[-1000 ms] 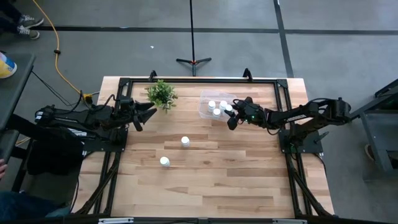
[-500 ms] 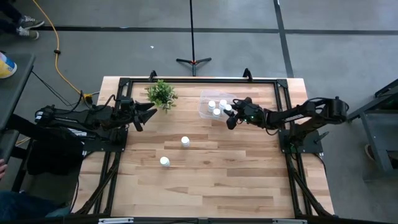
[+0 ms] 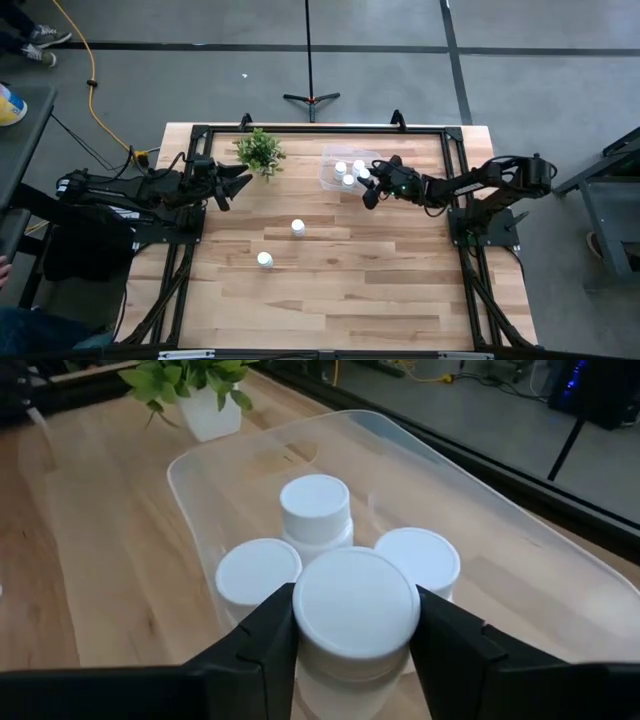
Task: Pick and place pill bottles into a basket
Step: Put the white pill bottle into the transparent container
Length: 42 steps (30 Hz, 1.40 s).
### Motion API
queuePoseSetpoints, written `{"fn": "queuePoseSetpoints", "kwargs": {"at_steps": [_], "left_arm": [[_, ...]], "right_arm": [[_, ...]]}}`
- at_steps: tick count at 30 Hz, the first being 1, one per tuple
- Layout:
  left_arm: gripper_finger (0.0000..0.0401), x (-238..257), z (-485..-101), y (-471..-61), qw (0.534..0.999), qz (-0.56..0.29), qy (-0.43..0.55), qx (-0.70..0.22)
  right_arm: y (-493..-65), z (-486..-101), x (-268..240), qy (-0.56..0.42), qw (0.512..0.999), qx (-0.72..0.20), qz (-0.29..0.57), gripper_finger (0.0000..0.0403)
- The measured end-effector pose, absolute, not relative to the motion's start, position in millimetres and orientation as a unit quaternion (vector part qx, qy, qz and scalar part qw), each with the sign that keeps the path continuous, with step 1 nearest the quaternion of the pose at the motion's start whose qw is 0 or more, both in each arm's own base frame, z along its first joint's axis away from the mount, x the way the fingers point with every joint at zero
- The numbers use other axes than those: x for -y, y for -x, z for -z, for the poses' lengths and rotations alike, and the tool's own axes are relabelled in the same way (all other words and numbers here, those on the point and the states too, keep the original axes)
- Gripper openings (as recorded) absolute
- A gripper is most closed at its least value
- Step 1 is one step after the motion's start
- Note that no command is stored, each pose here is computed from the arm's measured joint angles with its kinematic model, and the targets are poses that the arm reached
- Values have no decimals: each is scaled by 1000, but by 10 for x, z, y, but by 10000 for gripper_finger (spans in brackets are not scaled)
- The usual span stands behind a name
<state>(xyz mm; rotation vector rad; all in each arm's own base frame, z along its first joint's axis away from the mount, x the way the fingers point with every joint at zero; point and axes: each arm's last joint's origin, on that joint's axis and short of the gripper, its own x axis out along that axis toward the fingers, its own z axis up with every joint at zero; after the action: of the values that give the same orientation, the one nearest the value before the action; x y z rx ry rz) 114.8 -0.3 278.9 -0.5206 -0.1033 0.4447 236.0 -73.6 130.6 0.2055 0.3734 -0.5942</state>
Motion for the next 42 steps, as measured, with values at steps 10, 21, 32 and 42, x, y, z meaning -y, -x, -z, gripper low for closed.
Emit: {"fn": "queuePoseSetpoints", "kwargs": {"at_steps": [10, 21, 32, 42], "left_arm": [[260, 3, -2789, -1148, 938, -217, 264, 53], [260, 3, -2789, -1148, 938, -217, 264, 53], [260, 3, -2789, -1149, 938, -217, 264, 52], [260, 3, -2788, -1149, 938, -218, 264, 52]], "right_arm": [[-2358, -1303, 763, -94, 934, -191, 285, 154], [-2350, -1322, 762, -97, 935, -185, 286, 155], [-2296, -1417, 799, -88, 936, -182, 289, 157], [-2287, -1405, 818, -96, 940, -192, 265, 171]]}}
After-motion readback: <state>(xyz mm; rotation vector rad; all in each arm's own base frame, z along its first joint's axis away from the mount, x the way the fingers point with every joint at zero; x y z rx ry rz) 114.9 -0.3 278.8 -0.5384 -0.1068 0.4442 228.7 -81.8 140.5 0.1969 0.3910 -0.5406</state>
